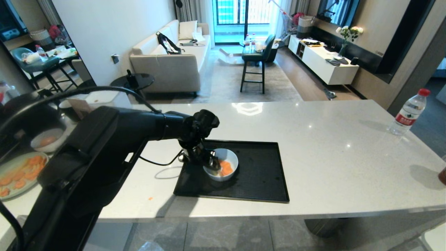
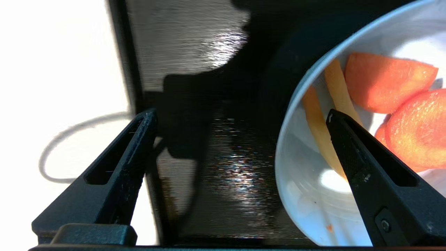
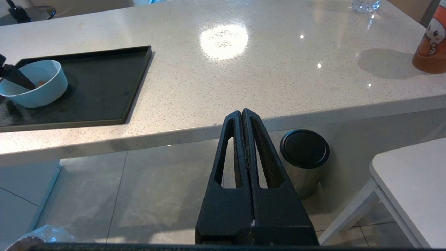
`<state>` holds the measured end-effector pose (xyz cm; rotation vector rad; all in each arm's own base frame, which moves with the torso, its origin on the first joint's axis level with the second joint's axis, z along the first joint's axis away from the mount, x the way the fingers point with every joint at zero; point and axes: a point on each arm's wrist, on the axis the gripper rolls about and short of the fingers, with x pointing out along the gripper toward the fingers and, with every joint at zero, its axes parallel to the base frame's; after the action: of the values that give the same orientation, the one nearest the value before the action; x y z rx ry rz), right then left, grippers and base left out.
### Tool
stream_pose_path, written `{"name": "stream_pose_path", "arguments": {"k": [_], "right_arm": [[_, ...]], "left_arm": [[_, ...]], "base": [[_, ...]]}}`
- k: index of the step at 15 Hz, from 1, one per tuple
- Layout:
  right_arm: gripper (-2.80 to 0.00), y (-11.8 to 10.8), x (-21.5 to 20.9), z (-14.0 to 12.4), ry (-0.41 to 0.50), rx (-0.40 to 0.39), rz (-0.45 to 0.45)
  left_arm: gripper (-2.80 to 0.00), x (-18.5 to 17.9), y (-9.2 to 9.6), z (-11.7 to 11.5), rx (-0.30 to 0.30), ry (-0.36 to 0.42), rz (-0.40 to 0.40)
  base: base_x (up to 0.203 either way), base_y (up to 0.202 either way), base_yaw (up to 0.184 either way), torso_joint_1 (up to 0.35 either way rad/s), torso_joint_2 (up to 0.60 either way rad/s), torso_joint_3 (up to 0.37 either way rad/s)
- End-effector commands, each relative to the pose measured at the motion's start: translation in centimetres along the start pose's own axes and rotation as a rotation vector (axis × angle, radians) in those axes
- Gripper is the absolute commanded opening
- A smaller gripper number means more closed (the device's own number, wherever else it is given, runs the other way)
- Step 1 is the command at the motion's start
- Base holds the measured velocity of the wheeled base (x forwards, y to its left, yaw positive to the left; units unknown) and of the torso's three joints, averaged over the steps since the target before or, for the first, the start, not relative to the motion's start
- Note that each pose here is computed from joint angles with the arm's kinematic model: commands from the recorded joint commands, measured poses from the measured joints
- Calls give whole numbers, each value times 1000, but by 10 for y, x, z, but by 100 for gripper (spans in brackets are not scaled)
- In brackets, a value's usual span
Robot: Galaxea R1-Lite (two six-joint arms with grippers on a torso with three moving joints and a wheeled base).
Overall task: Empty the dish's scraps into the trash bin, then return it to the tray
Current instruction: Pick up the bowl with leftover food
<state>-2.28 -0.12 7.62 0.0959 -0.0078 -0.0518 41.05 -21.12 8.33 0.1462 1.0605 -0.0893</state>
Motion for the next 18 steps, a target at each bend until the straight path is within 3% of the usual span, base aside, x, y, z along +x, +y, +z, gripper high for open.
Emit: {"name": "stream_pose_path", "arguments": {"k": [1, 8, 11, 18], "right_arm": [[-280, 0, 0, 0, -1, -1, 0], [-280, 0, 0, 0, -1, 1, 0], [-280, 0, 0, 0, -1, 1, 0], [-280, 0, 0, 0, -2, 0, 0]], "left_arm": [[0, -8, 8, 4, -17, -12, 6], [0, -8, 17, 7, -34, -16, 16], [0, 5, 22, 4, -39, -7, 84], [0, 11, 24, 3, -43, 3, 103]], "base": [[0, 0, 0, 0, 0, 0], [0, 0, 0, 0, 0, 0], [0, 0, 0, 0, 0, 0], [0, 0, 0, 0, 0, 0]]}}
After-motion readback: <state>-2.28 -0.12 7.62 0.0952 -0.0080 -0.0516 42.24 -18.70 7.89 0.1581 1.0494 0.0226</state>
